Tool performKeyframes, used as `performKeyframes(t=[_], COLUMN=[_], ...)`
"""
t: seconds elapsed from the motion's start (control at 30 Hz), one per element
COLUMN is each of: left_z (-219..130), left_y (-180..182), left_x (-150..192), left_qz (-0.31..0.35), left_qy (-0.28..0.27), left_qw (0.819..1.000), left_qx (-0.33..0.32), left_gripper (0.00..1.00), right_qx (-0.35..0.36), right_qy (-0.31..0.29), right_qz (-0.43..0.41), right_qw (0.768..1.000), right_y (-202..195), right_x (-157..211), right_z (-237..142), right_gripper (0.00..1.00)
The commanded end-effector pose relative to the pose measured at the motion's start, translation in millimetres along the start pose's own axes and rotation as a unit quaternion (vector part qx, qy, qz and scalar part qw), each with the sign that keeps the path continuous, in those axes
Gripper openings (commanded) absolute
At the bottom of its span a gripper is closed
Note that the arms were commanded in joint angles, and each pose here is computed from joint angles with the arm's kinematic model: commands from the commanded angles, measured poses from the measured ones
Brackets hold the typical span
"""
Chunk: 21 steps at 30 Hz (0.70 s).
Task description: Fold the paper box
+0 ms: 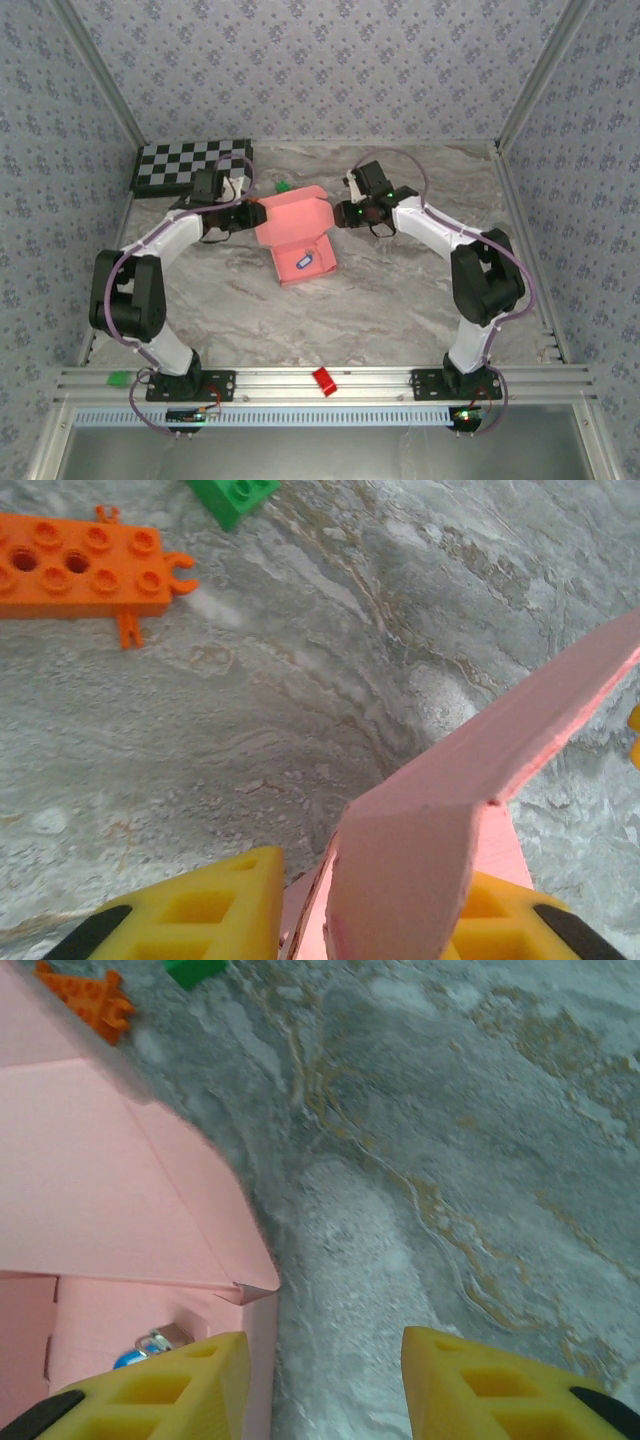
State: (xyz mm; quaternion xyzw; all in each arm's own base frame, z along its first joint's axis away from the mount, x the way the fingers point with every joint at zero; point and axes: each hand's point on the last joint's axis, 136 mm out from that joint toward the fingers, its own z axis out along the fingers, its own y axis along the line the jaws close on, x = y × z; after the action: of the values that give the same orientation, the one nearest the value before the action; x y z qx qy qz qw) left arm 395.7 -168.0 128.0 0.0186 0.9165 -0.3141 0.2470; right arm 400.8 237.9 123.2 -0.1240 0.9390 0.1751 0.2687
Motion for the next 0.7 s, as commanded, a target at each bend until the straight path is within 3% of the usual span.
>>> performKeyframes(t=[0.0,0.17,0.43,0.67], left_z=[6,13,-19,-49], left_y=[-16,-21,-24,-4], left_x=[-5,-7,-7,32], left_qz=[0.026,0.027,0.046,0.028], left_qy=[0.009,0.017,-0.040,-0.033], left_qw=[0.999,0.999,0.998,0.997], left_qx=[0.023,0.022,-0.001,-0.061], left_gripper=[0.29,0.27,0.53,0.57], right_qx=[-0.018,-0.027,-0.040,-0.036], right_qy=[-0.015,-0.001,0.013,0.028], right_qz=[0.003,0.010,0.032,0.015], right_qw=[1.000,1.000,0.999,0.999], right_y=[2,-1,-1,12], right_x=[-3,15,48,59], right_z=[-17,-16,-12,-2], right_gripper=[0.45,0.46,0.48,0.48])
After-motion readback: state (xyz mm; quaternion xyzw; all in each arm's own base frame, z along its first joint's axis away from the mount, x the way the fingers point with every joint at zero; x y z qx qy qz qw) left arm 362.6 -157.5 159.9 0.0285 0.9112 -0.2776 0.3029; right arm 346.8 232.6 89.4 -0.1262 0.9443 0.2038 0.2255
